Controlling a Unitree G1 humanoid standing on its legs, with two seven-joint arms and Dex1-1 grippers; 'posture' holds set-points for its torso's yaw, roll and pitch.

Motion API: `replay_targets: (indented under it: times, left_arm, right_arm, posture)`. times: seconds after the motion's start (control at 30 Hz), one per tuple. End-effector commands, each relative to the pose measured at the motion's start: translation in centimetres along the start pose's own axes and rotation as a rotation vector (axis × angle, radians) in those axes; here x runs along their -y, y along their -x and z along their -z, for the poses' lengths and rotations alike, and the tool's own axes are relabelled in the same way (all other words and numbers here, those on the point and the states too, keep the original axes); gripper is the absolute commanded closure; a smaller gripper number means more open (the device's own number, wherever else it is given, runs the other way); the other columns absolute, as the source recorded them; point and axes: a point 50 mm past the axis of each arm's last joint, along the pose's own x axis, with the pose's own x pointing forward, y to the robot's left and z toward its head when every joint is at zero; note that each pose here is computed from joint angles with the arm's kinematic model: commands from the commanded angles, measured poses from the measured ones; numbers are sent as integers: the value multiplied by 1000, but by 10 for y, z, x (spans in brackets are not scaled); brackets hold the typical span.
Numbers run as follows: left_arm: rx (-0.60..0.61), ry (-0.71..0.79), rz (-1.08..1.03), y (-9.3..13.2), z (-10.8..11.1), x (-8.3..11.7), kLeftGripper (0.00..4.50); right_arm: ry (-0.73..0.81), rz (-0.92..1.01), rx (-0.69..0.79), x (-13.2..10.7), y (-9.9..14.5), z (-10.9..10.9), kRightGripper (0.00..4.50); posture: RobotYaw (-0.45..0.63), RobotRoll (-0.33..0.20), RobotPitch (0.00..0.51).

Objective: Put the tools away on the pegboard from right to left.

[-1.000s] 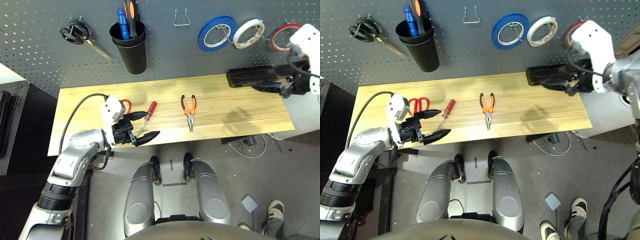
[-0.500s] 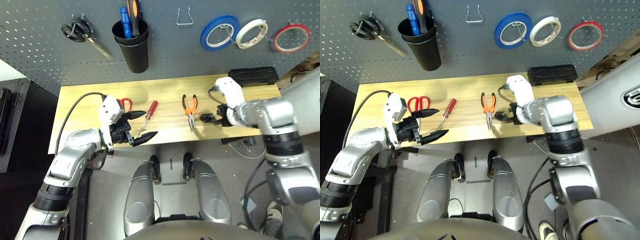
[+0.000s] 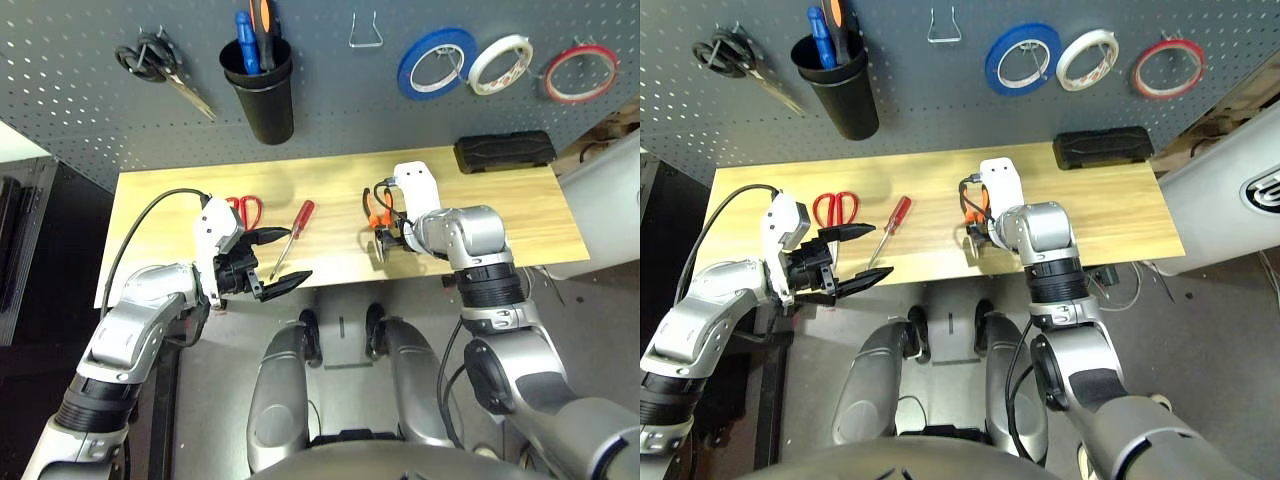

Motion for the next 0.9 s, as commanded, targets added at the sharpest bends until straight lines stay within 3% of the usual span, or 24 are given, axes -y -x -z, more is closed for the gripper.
replay_targets:
  times: [0.03,0.17,0.57,0.9]
  left_arm:
    - [52,21,-58,2,-3,-4,0]
    - [81,38,-96,2,-8,-7,0]
    - [-27,42,-4,7,4,7,0]
    - [-41,46,11,8,4,11,0]
  right_arm:
    - [-6,21,-24,2,-10,5,15]
    - [-21,21,-30,0,-19,5,15]
    - [-66,11,-31,-31,-43,3,15]
    - [-63,69,-29,-35,-54,13,15]
  posture:
    - [-9,0,325]
    - [-9,0,325]
    - [16,0,330]
    - [26,0,329]
